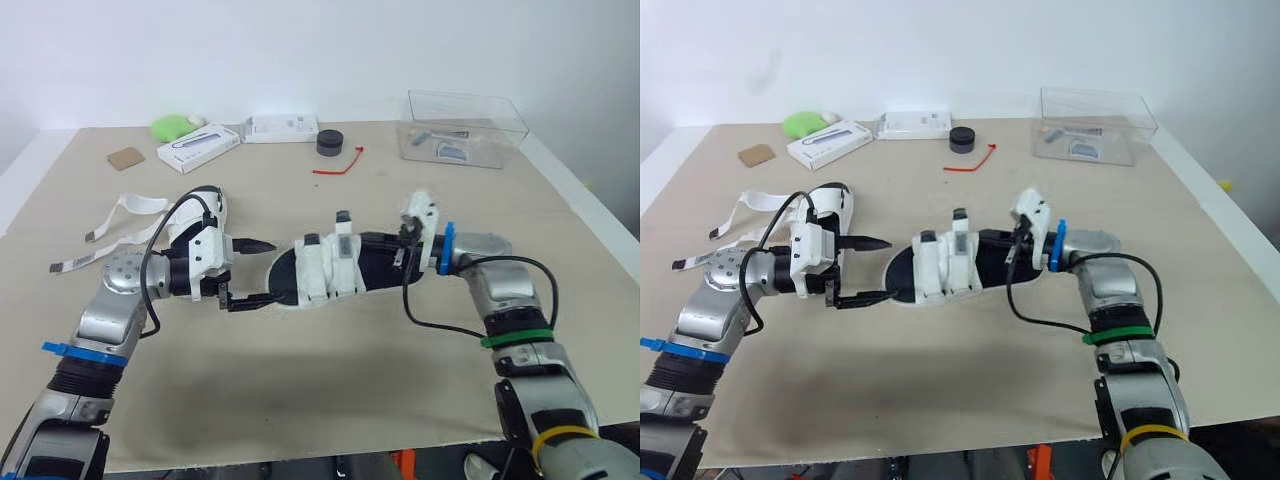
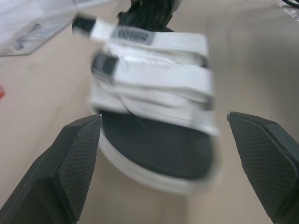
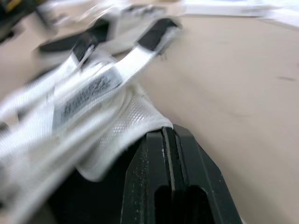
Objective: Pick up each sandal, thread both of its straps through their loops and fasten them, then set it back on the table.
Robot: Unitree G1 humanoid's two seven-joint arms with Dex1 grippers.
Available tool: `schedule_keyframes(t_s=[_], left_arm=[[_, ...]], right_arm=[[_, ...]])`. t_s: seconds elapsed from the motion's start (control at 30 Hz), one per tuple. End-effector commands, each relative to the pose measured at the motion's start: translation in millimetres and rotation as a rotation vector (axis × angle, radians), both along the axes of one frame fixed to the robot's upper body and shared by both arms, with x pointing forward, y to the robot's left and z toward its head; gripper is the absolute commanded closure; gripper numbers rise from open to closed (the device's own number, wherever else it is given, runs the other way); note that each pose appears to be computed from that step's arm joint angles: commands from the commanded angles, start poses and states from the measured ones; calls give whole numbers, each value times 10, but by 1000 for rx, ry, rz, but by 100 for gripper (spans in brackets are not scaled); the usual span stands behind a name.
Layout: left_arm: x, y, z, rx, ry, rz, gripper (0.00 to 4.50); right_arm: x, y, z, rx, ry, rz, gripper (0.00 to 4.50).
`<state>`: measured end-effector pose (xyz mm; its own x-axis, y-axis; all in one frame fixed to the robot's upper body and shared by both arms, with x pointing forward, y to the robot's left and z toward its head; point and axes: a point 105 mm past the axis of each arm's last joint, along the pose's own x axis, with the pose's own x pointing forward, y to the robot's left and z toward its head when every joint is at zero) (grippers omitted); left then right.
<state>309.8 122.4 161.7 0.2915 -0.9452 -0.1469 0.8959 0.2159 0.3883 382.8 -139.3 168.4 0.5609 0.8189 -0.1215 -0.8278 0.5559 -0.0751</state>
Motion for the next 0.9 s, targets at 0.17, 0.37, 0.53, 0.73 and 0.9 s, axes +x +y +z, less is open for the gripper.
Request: schedule_keyframes(t_s=[0.17,0.37,0.53,0.73,0.9], left_arm=[[-29,-138,54,-38,-28,-18,7],[18,-217,57,-35,-33,-38,7],[27,-254,50,-40,-38,-46,7],[19,-266,25,-46,-35,-47,7],[24,-278,19,-51,-35,-44,7]], right_arm=[[-18,-338,60,66,4,-401,450],[-47,-375,-129,-17,28,-478,450],[-9,-574,-130,46,88,-640,450],[-48,-794,-192,184,182,-847,450],[-61,-882,-215,335,242,-1013,450]])
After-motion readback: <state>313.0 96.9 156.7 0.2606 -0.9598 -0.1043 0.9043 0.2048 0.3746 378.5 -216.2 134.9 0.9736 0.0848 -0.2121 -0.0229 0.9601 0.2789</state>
